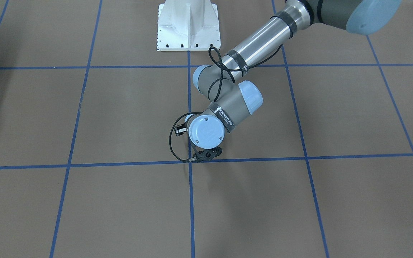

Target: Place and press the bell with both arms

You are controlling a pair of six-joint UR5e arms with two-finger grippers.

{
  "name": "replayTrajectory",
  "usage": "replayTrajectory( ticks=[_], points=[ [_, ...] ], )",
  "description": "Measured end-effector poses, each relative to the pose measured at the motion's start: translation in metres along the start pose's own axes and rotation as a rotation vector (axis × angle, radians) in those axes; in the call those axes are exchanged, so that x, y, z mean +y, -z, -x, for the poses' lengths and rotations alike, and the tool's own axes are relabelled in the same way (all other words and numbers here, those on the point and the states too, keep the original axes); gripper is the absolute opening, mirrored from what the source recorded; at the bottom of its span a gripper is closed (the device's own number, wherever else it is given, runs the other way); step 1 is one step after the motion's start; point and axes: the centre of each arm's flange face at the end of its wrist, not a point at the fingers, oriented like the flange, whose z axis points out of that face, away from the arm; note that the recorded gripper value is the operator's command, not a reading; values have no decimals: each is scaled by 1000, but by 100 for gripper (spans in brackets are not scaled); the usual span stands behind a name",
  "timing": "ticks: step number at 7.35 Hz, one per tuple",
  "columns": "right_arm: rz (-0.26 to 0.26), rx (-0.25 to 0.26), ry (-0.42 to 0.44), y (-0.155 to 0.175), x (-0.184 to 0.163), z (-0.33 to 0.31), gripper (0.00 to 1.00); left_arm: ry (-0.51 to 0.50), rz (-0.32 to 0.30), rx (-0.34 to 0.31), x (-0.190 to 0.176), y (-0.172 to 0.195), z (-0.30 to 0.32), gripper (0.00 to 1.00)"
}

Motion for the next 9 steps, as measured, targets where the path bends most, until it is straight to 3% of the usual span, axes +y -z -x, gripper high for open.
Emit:
replayTrajectory(
  ticks=[1, 2, 4, 5, 6, 9],
  points=[
    [1, 0, -1, 0, 0, 0, 100, -3, 1, 2, 4, 0, -5, 12],
    [2, -1, -2, -1, 0, -1, 100, -8, 2, 3, 6, -2, -7, 15],
    [6, 0, -4, -3, 1, -2, 100, -17, 1, 6, 6, -4, -8, 41],
    [8, 0, -4, -4, 0, -3, 100, -22, -1, 6, 6, -5, -9, 45],
    [8, -1, -1, -5, -1, -2, 100, -32, -5, 11, 6, -6, -9, 61],
    [5, -2, 14, -4, -11, 3, 100, -40, -13, 18, 5, -4, -9, 72]
  ],
)
